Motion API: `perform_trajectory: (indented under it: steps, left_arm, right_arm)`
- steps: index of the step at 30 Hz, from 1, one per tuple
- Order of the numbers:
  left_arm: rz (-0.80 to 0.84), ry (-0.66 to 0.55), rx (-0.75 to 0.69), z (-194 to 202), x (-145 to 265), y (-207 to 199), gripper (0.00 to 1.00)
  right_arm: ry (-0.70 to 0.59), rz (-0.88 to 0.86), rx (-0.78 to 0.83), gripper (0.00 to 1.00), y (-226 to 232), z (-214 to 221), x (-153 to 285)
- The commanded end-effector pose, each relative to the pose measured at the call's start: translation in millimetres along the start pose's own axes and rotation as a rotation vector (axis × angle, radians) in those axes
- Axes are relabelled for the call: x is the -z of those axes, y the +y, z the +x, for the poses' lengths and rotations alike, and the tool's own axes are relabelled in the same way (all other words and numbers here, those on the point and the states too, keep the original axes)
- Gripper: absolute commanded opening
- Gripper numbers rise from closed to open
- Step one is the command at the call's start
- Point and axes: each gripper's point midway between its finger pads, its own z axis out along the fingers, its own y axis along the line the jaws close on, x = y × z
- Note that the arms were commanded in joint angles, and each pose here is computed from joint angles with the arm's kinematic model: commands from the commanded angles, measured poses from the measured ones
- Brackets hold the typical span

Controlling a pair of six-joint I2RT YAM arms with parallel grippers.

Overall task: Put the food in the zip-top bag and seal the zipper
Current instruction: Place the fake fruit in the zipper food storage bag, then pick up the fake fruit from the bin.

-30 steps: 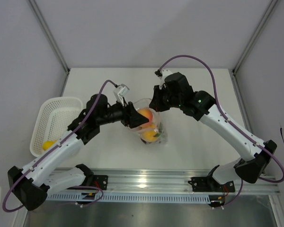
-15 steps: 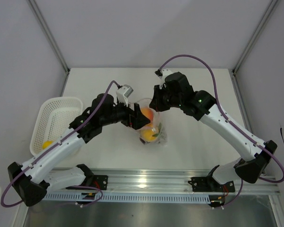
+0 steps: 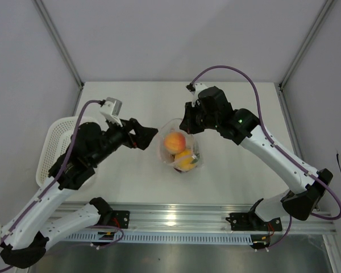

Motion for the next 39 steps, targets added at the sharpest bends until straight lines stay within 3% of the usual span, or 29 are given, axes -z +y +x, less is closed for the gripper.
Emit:
perform_trajectory:
  steps: [1, 5, 8, 11, 18, 23, 28, 39]
  left_arm:
    - [-0.273, -0.078, 0.039, -23.6, 18.6, 45.1, 1.0]
    - [-0.509, -0.001, 0.117, -9.1, 32.6, 97.0, 0.99]
    - [-0.701, -0.011, 0.201, 5.3, 53.7, 148.8, 1.0]
    - [-0.825, -0.002, 0.261, 17.7, 70.3, 178.8, 0.99]
    - [-1.284, 0.085, 0.435, 63.4, 127.0, 256.7, 0.99]
    - [-1.478, 0.183, 0.646, 104.2, 150.1, 289.2, 1.0]
    - [-1.713, 0.258, 0.691, 121.8, 177.4, 307.5, 1.0]
    - [-1.916, 0.104, 0.819, 134.8, 222.6, 329.4, 0.99]
  right_arm:
    - [-0.082, -0.025, 0.005, 0.0, 7.9, -23.2, 14.3]
    - [-0.078, -0.024, 0.007, 0.0, 5.8, -20.9, 13.6]
    - [-0.075, -0.019, 0.008, 0.0, 3.3, -18.6, 14.2]
    - [-0.072, -0.015, 0.012, 0.0, 1.0, -17.9, 13.7]
    - [-0.071, -0.017, 0.017, 0.0, -0.7, -18.5, 14.5]
    - [-0.063, -0.017, 0.017, 0.0, -2.3, -15.0, 12.4]
    - [-0.062, -0.02, 0.024, 0.0, -3.2, -15.1, 12.2]
    - [-0.046, -0.028, 0.032, 0.0, -6.8, -10.2, 7.8]
